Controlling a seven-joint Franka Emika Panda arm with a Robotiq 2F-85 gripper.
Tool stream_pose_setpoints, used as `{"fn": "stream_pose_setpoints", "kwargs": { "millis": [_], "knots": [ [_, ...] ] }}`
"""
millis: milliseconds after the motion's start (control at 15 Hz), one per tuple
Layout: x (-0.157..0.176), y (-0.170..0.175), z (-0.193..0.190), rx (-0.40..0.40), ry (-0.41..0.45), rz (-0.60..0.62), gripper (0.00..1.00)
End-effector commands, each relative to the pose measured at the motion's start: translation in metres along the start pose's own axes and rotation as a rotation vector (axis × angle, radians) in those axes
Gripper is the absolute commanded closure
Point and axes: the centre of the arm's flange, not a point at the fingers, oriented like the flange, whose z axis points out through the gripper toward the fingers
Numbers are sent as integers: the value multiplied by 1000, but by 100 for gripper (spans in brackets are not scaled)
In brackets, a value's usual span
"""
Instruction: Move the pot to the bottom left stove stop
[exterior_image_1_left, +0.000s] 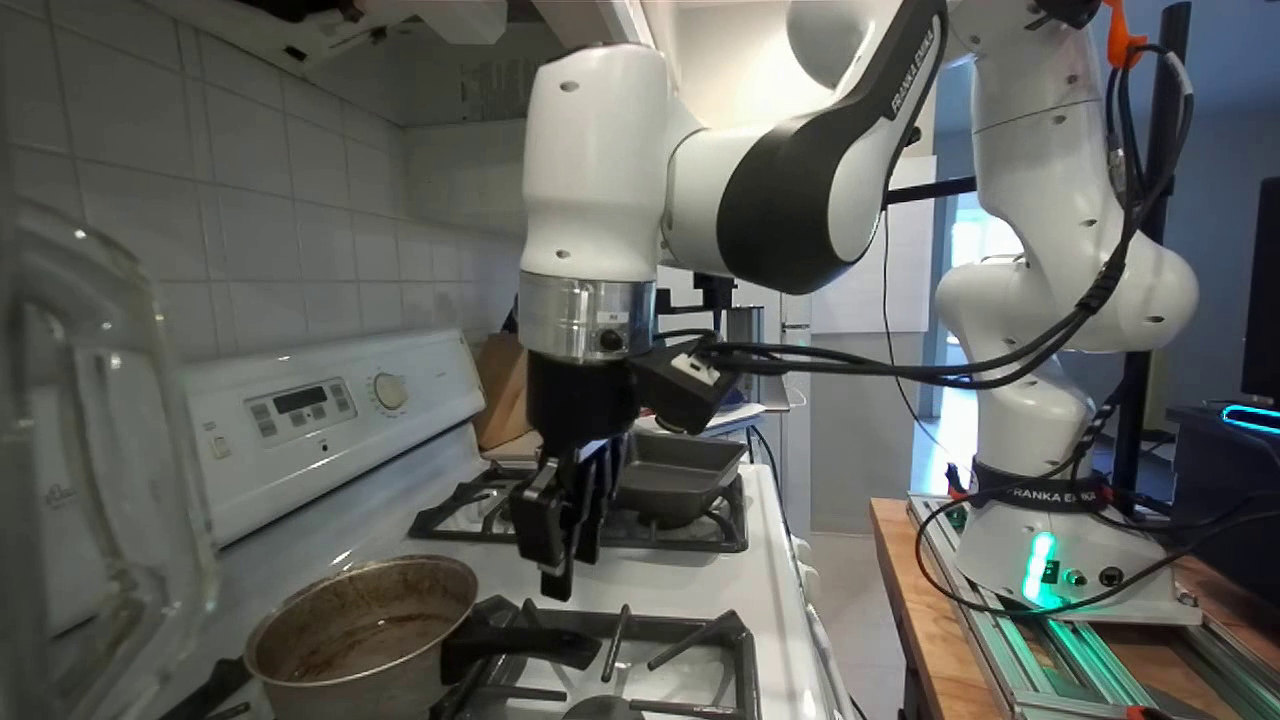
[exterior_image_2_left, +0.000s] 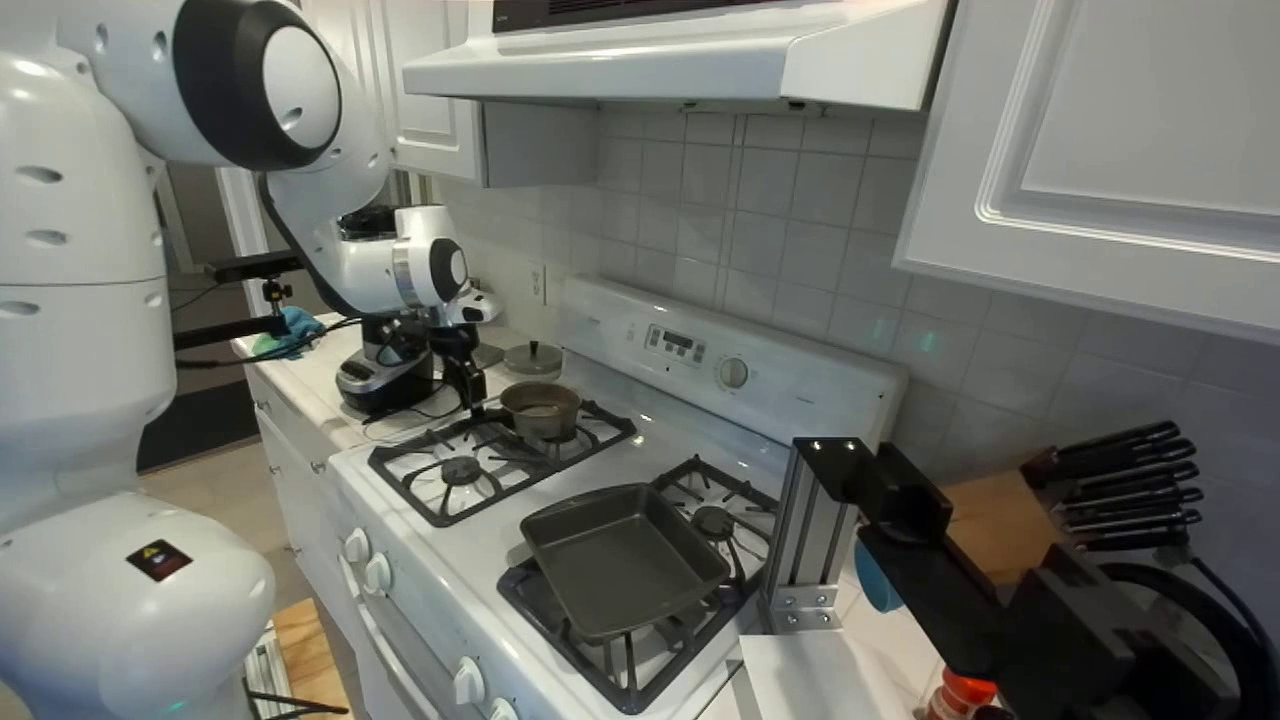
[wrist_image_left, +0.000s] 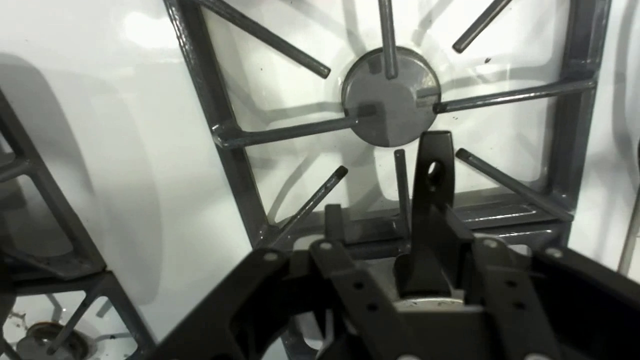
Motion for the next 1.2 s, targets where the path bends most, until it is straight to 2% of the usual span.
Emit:
{"fn": "stream_pose_setpoints", "kwargs": {
  "millis": [0,200,267,600,800,1133],
  "knots": [
    [-9,5,-37,-12,31,-89,21],
    [-11,5,-58,6,45,-130,1],
    [-11,7,-67,13,56,-147,0],
    [-8,9,-89,45,86,-198,0],
    [0,8,-81,73,101,-202,0],
    [25,9,-58,124,2,-142,0]
  ]
}}
